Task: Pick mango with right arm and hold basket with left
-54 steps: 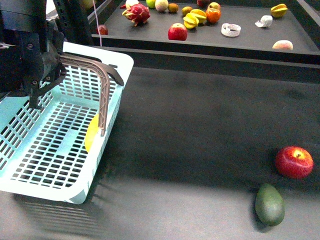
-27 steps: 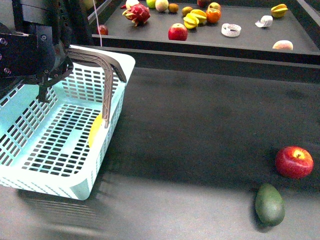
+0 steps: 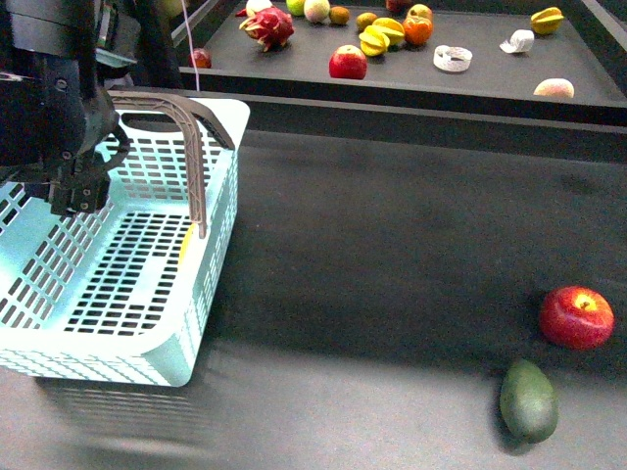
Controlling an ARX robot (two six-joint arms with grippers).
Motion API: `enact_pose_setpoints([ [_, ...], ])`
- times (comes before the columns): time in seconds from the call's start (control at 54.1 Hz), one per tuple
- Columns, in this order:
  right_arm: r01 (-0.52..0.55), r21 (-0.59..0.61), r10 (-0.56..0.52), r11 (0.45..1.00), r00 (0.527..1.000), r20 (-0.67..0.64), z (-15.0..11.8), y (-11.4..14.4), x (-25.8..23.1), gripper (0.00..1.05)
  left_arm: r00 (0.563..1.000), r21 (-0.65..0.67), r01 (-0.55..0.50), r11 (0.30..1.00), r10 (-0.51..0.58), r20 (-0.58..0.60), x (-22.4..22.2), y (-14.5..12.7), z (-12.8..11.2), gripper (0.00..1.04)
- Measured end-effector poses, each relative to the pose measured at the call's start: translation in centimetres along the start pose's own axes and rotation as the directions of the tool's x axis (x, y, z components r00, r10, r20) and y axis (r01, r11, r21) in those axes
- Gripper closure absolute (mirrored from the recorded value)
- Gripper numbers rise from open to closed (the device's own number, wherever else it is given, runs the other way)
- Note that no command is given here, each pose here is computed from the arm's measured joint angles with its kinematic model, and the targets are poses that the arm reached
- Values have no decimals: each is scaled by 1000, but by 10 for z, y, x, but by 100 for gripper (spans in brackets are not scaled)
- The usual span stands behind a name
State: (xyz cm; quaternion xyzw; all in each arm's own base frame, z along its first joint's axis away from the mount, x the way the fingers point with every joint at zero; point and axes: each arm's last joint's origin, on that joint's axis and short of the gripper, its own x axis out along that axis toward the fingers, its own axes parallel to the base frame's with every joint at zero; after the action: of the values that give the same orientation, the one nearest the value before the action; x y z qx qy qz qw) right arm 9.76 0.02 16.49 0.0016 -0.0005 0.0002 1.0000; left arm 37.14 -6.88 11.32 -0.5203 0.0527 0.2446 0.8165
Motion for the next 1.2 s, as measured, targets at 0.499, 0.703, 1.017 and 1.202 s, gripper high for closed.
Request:
enact_pose_setpoints([
  [0.499,0,0,0,1000,1000,0,0,0,0,8,991,158,67,985,-84,103,-102,20,70,6],
  [0.703,0,0,0,1000,1000,0,0,0,0,8,985,173,-20,985,-11,173,-137,43,96,6],
  [1.017,0,0,0,1000,1000,0,0,0,0,8,982,185,-60,981,24,190,-147,49,102,6],
  [1.202,0,0,0,1000,1000,0,0,0,0,8,927,555,364,748,-350,-137,-151,71,106,32],
])
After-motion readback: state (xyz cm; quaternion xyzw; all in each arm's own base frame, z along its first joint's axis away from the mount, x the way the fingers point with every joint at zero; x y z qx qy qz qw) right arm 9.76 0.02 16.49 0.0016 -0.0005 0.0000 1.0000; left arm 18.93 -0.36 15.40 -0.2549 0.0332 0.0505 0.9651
